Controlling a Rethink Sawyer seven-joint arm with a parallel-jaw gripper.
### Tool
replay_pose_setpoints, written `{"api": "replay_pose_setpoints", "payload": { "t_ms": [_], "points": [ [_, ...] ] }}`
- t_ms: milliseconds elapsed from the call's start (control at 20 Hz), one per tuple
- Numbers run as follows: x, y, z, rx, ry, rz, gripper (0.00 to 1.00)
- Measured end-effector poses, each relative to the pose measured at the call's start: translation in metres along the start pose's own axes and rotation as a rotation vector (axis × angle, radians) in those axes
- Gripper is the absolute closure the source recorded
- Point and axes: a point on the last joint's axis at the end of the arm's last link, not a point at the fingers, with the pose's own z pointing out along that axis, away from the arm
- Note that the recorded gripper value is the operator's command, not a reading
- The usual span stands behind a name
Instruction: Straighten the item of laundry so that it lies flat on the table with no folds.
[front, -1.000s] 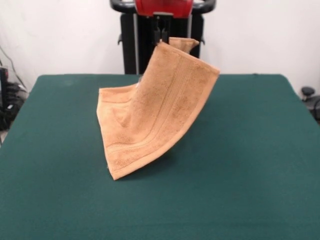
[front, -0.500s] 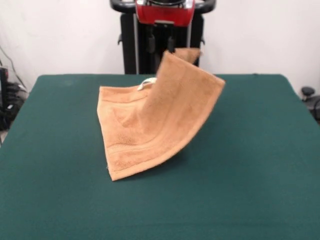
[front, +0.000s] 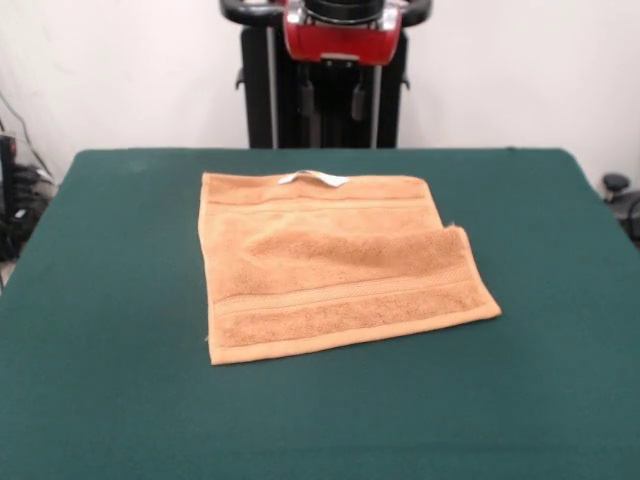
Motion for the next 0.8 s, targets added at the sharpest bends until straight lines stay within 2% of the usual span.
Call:
{"api": "replay_pose_setpoints", "payload": {
  "t_ms": [600, 800],
  "points": [
    [-0.005, 0.000, 0.003, -0.007, -0.044, 0.019, 0.00],
    [-0.005, 0.002, 0.014, -0.001, -0.039, 0.022, 0.00]
  ]
}}
